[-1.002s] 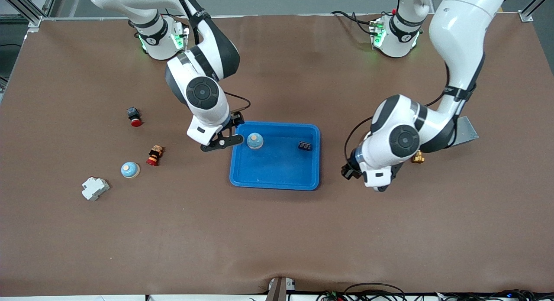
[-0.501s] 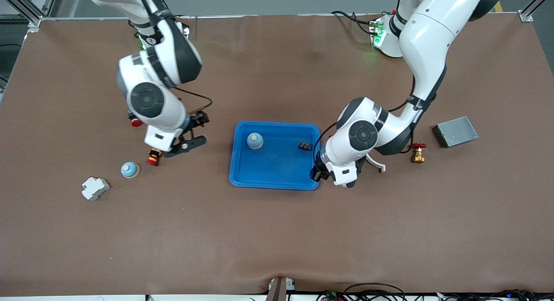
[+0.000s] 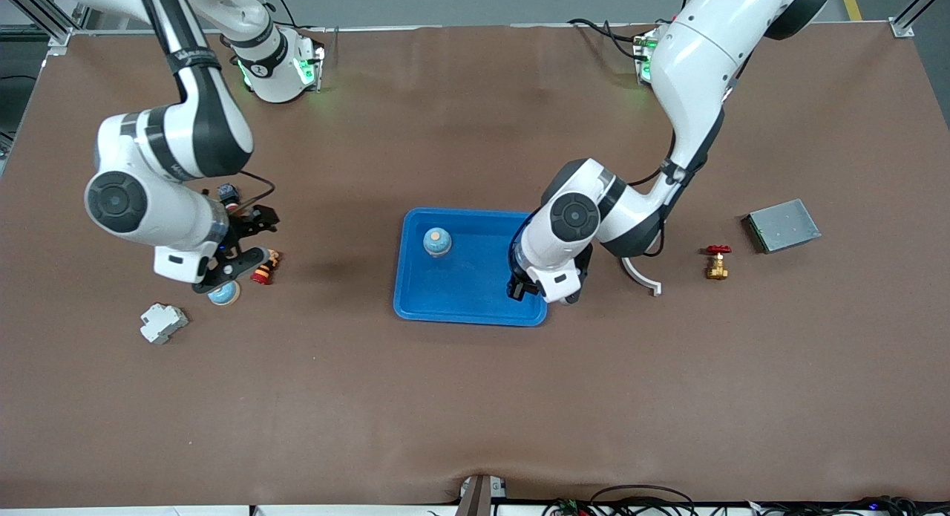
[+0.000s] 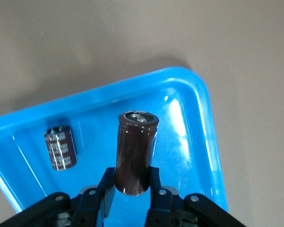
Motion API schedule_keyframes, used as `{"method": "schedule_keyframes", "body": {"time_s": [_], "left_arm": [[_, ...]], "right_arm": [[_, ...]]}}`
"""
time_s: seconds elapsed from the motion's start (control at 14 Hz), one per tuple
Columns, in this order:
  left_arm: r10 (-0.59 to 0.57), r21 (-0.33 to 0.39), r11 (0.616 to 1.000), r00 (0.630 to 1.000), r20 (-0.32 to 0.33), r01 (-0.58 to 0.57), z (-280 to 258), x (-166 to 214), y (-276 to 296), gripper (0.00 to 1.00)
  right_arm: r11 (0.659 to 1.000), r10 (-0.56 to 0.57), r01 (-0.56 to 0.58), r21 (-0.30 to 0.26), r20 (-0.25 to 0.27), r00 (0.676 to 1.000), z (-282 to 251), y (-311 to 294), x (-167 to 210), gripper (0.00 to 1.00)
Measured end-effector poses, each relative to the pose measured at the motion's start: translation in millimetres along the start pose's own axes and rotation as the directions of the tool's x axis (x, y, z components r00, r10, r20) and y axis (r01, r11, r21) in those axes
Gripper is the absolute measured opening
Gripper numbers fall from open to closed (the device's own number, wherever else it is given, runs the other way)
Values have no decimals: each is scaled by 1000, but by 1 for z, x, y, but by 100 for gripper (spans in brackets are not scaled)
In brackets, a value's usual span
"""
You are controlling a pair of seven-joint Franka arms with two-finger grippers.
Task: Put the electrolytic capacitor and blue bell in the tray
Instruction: 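Place the capacitor in the tray while the right gripper reaches the bell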
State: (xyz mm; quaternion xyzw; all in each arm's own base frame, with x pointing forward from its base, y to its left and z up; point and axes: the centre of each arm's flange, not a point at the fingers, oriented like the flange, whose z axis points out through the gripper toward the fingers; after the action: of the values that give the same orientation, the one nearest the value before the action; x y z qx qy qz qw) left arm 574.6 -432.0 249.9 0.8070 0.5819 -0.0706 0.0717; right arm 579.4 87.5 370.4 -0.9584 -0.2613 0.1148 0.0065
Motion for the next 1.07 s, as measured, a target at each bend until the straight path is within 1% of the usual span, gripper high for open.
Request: {"method": "schedule_keyframes", "body": {"time_s": [0.14,0.21,0.29,0.43,0.5,0.57,0.72,0.86,1.07], "left_arm": [[-24,-21,1000,1000,3,24,17,-7,-2,33],[-27,-22,999,1000,-2,26,29,-9,-3,33],[-24,-17,1000,1000,-10,24,40,-11,-6,33],[-20,1,1000,1000,-17,20,57,-13,-11,33],[-19,11,1000,1000,-21,19,65,-13,-13,33],[-19,10,1000,1000,-21,19,67,-13,-13,33],[-17,7,1000,1000,-25,17,66,-10,-11,33],[-7,5,1000,999,-32,7,66,-5,-10,48],[-9,-21,1000,999,-35,8,55,0,1,80]], "right_arm": [[1000,3,-3,-20,0,1000,9,15,-7,100],[1000,-7,7,-27,-10,1000,16,18,-8,100],[999,-28,27,-39,-33,999,25,21,-10,100],[993,-103,96,-72,-93,990,53,29,-22,100],[987,-142,133,-87,-112,983,66,37,-30,100],[981,-181,169,-99,-123,976,77,48,-39,100],[969,-236,224,-107,-124,964,86,69,-54,100],[964,-256,244,-107,-120,959,88,72,-57,100],[960,-270,257,-109,-120,955,96,68,-53,100]]}}
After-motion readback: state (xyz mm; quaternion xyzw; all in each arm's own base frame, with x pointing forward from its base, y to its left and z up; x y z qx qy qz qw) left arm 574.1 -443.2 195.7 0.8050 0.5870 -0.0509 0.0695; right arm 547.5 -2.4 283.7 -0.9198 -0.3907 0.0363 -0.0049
